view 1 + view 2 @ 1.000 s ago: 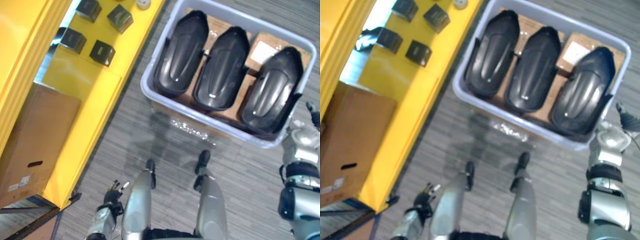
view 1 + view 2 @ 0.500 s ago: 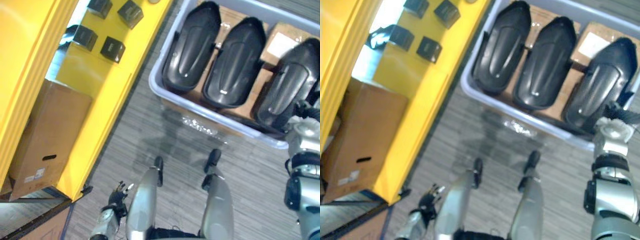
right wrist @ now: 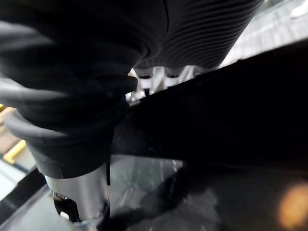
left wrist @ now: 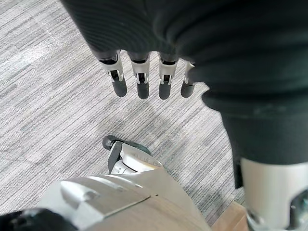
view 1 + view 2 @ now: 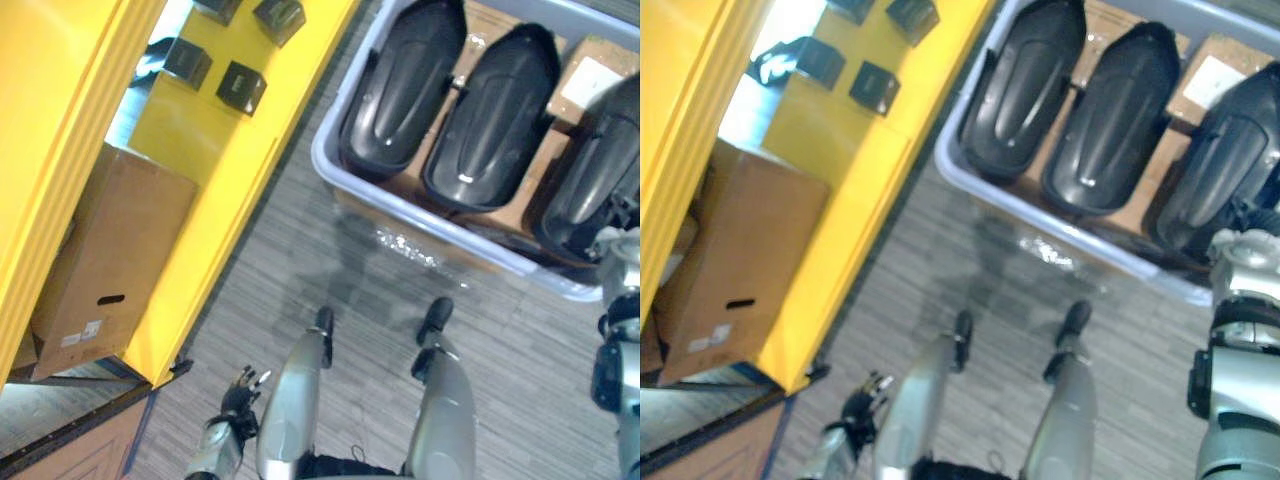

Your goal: Walk over and take plastic housings, then place them on the shelf

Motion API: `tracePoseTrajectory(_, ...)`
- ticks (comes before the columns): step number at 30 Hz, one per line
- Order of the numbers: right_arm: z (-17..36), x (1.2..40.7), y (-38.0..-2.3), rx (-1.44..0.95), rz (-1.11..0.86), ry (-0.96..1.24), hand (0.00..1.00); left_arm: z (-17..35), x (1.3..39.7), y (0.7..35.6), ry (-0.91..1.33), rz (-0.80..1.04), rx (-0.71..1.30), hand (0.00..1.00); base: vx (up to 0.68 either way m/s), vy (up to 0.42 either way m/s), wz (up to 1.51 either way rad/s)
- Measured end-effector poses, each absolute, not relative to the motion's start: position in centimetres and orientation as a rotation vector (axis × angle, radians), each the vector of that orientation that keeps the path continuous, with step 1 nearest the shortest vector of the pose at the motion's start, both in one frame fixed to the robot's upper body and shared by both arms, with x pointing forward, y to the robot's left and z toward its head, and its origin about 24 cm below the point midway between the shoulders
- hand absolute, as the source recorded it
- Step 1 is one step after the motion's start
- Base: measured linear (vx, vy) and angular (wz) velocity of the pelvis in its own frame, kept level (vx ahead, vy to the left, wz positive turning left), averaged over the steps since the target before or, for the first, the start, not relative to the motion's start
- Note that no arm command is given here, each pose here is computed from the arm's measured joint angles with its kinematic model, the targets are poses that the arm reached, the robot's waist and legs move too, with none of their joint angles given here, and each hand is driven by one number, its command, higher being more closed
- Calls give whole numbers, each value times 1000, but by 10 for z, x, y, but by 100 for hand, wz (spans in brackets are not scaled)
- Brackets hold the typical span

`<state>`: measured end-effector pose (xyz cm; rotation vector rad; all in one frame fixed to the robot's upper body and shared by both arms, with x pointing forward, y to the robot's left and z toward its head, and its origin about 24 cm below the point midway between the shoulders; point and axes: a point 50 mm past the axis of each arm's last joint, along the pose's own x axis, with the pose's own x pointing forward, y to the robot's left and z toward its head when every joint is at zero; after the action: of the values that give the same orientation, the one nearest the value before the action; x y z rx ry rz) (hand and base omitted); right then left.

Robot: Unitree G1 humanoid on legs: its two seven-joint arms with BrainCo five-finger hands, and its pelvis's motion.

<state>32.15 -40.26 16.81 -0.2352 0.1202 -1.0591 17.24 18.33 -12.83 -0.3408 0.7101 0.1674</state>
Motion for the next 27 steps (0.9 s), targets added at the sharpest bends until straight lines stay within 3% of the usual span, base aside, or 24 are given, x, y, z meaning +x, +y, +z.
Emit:
tracePoseTrajectory(10,169,307,-421,-437,-1086,211,100,-129,172,180,712,152,-335,0,-2,11,1)
tracePoseTrajectory(27,163,309,-418,-577,-1041,244,100,-119,180,180,623,177,-389,0,-4,11,2)
